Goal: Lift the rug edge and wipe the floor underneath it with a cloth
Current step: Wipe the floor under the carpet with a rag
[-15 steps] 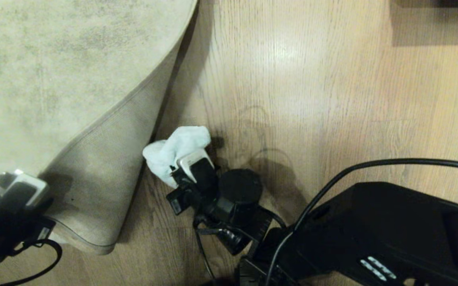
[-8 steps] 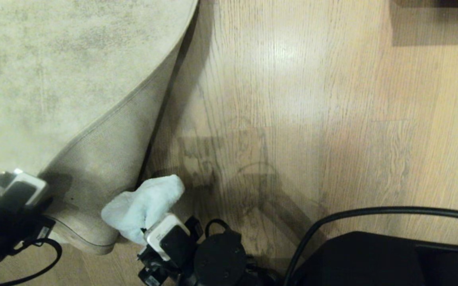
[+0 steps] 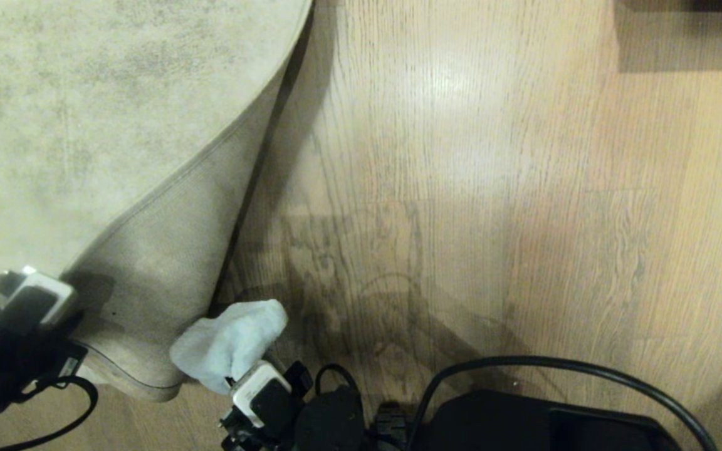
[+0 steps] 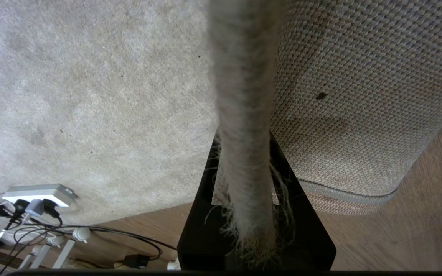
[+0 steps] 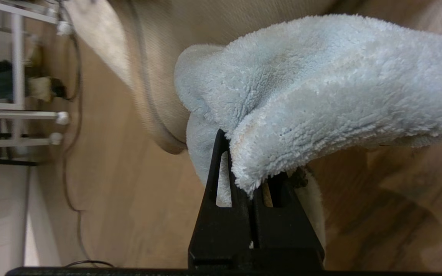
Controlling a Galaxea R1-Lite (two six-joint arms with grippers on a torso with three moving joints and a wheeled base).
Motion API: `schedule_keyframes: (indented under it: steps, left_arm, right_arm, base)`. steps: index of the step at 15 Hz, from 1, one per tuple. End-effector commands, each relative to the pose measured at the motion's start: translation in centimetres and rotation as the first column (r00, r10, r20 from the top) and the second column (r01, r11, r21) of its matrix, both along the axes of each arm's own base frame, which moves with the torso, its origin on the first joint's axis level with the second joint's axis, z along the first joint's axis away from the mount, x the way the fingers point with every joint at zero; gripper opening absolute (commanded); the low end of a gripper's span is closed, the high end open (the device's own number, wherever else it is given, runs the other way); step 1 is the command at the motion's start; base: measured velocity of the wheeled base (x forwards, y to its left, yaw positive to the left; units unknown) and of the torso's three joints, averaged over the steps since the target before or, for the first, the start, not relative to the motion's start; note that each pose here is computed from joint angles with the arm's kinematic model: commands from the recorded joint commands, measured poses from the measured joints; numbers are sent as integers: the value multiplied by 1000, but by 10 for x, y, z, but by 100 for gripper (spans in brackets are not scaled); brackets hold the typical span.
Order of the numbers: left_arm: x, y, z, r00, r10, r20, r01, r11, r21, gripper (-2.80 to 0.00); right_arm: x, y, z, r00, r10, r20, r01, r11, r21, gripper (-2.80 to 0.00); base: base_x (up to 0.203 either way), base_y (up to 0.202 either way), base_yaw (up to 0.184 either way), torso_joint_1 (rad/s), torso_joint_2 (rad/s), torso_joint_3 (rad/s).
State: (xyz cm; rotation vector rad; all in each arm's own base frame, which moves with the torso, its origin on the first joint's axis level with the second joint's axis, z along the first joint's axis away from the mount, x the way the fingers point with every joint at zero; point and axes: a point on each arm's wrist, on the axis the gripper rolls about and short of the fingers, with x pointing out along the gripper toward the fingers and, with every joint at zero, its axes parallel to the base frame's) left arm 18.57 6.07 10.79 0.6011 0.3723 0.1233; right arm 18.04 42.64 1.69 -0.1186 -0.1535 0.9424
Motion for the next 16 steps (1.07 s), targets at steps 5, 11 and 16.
schedule_keyframes:
  steps: [5,11,16]
  left_arm:
    - [-2,0,-1,1000,-1,-3,1,1000,3,-280]
    - [-1,0,-1,1000,-1,-5,1,1000,2,-280]
    - [-2,-1,-3,1000,-1,-12,1,1000,0,-280]
  right_arm:
    - [51,-10,-20,994,-109,0,109,994,-2,-280]
    - [97,-11,-1,982,-189,14,189,981,33,-280]
    - [112,-15,9,976,-218,21,217,975,49,-280]
  base:
    - [0,0,0,0,0,0]
    - [0,0,0,0,0,0]
    - [0,0,0,0,0,0]
